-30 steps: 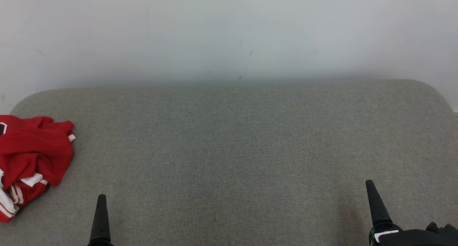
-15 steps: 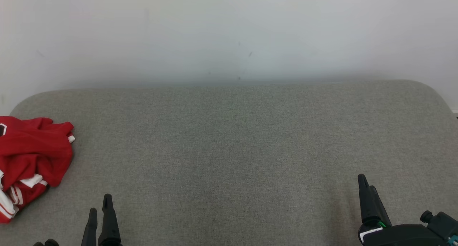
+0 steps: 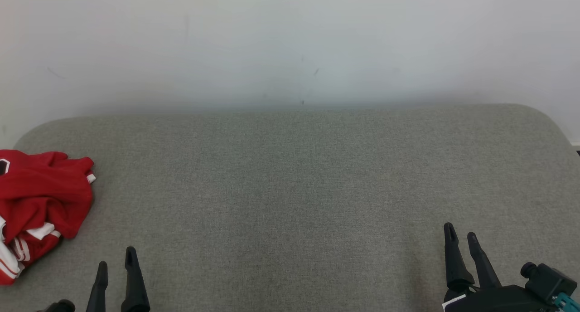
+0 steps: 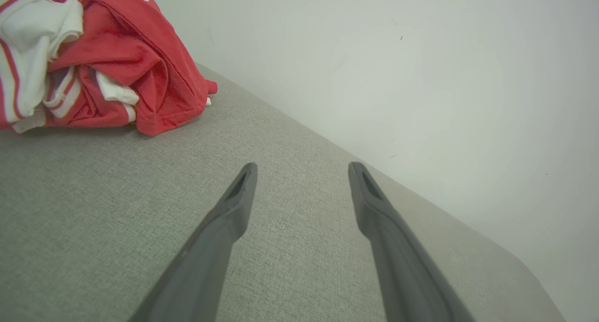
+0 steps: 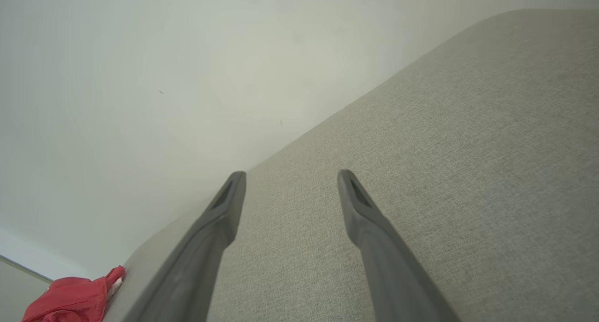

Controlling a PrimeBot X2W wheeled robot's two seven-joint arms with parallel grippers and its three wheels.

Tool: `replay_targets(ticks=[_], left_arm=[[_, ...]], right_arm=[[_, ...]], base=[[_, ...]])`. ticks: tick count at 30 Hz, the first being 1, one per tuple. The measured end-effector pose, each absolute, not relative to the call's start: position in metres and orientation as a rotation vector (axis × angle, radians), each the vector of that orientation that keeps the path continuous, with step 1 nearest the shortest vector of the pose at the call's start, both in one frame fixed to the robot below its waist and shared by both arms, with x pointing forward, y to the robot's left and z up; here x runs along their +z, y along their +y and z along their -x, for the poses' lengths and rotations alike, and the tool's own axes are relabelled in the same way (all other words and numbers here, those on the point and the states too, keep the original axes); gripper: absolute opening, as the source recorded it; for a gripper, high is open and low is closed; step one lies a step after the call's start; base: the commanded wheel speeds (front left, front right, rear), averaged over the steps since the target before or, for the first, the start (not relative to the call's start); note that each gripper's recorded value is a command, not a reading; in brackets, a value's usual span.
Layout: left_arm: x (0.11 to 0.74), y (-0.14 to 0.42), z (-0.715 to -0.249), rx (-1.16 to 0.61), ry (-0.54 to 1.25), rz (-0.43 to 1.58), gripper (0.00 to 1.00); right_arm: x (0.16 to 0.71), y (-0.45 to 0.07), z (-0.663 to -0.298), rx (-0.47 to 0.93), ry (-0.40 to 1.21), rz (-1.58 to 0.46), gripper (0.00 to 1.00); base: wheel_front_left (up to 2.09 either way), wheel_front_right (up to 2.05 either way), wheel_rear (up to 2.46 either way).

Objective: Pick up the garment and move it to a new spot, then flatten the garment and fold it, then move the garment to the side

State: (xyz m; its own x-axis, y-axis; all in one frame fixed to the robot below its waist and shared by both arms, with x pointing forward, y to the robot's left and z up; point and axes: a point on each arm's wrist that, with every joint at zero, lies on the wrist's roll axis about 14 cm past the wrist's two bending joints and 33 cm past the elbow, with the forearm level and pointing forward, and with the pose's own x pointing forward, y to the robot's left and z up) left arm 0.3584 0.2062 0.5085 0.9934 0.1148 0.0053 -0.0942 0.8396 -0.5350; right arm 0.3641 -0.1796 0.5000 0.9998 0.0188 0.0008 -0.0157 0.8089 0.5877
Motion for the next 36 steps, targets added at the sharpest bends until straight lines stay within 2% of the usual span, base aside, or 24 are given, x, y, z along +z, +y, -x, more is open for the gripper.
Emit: replay_targets(ticks=[11,36], left_arm=[[0.5101,0.2071,-0.3543,0.099,-0.045,0.378,1.0],[0.5055,0.2072,-0.3503,0.07,-0.049,0.11,1.0]], right_arm=[[0.4999,-0.1792,-0.3627,0.029,-0.005,-0.451,1.0],[0.5003,-0.1713,-0.3628,0.075,-0.028,-0.177,1.0]], base=[[0.0,0.0,0.0],[0.0,0.0,0.0]])
